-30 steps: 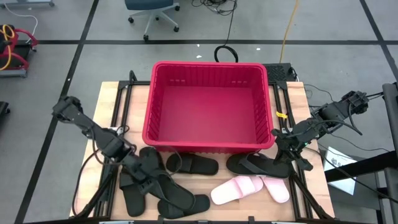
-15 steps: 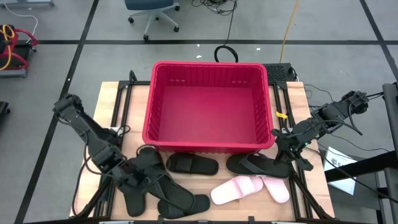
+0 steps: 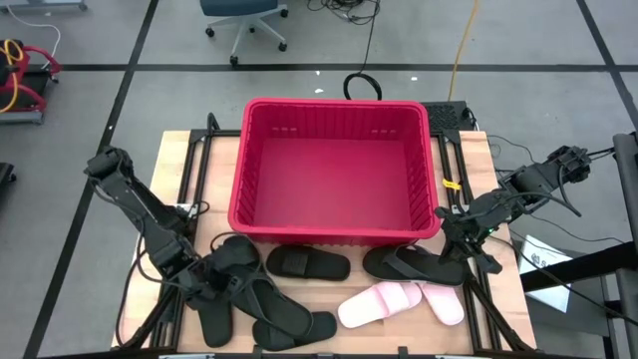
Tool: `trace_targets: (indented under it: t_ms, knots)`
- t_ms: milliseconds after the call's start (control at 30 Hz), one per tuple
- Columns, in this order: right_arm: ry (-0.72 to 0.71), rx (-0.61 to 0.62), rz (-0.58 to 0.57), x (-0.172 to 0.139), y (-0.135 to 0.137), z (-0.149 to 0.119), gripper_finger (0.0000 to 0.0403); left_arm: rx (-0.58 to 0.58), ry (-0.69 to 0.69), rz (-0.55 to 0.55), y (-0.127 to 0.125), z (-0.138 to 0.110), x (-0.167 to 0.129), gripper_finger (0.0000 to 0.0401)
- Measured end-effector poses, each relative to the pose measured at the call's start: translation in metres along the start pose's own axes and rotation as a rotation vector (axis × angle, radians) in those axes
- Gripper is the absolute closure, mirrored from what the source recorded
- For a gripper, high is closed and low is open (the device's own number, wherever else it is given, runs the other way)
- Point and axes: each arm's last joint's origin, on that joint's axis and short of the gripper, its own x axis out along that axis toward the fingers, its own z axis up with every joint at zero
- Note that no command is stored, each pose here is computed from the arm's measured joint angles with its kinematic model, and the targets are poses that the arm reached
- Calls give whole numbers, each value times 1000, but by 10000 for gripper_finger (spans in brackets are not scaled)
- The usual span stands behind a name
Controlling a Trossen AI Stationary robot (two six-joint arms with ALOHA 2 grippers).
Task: Pick and place slides into bin
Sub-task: Put the black slipper into the red bin
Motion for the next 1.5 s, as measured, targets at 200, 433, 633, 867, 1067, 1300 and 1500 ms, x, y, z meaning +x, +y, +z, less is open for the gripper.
trace_targets:
  t_ms: [200,433,633,867,1067,1300,1500]
  knots:
    - [-22,-8,9,0,1,2,403,78,-15,-90,9,-4,12,286]
    - [-21,-8,9,0,1,2,403,109,-59,-129,25,-8,20,286]
    - [-22,-5,8,0,1,2,403,173,-146,-183,28,-15,17,286]
    - [-23,-5,7,0,1,2,403,174,-227,-241,31,-22,12,286]
    - [-24,-5,5,0,1,2,403,171,-272,-260,31,-21,12,286]
    - [-24,-5,3,0,1,2,403,129,-292,-238,34,-24,21,286]
    - [-25,-8,3,0,1,2,403,102,-312,-278,30,-26,24,286]
